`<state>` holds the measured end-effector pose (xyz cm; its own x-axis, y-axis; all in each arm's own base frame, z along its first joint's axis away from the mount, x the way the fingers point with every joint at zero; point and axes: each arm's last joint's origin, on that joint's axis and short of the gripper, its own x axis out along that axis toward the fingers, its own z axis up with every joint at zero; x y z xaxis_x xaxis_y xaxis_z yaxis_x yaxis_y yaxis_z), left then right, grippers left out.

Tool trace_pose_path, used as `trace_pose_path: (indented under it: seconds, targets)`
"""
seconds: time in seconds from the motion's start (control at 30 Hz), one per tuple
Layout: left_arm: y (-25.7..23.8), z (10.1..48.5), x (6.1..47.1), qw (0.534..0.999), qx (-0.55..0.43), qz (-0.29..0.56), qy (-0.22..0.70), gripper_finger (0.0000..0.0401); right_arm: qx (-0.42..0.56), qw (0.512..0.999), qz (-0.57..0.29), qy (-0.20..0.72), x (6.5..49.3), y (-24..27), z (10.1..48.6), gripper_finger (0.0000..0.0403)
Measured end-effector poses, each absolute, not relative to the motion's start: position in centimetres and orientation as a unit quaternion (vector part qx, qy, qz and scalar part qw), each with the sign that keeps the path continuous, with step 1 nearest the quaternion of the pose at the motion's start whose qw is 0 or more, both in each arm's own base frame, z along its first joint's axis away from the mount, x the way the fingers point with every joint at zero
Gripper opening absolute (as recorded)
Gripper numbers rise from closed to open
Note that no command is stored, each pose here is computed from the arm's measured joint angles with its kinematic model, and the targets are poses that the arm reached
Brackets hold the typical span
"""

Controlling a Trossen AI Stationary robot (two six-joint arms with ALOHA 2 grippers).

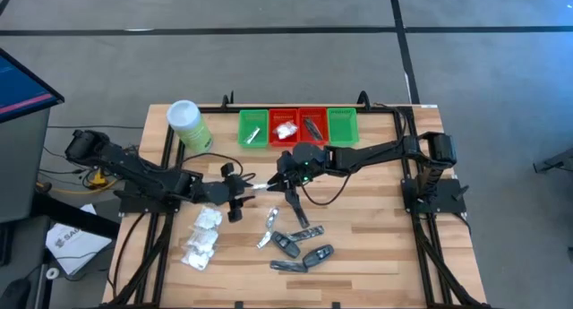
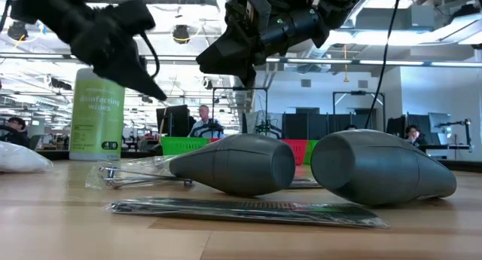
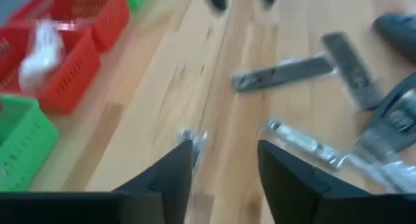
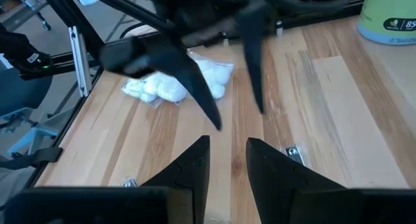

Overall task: Pick & Place Travel size toiletries
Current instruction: Put the silver nail cutter into the left green bin

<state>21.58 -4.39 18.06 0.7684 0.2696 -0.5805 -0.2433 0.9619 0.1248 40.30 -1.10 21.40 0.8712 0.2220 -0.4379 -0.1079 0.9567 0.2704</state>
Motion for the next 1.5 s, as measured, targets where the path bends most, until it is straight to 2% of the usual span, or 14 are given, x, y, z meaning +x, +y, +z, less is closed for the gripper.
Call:
trace_pose_path:
  seconds: [0.23, 1.17, 1.33, 1.5]
  targets:
    - [-3.3, 15.2, 21.9, 0.918, 0.013, 0.148, 0.368, 0.0195, 0.115, 0.96, 0.087, 0.238, 40.3, -1.1, 21.4, 0.0093]
    - [0.8, 11.1, 23.7, 0.887, -0.003, 0.139, 0.441, 0.0193, 0.107, 0.961, 0.089, 0.237, 40.3, -1.1, 21.4, 0.0093]
    - [1.1, 10.4, 24.1, 0.887, -0.017, 0.123, 0.444, 0.017, 0.107, 0.961, 0.089, 0.237, 40.3, -1.1, 21.4, 0.0093]
    - [1.0, 10.5, 24.1, 0.89, -0.012, 0.115, 0.441, 0.0098, 0.107, 0.961, 0.089, 0.238, 40.3, -1.1, 21.4, 0.0093]
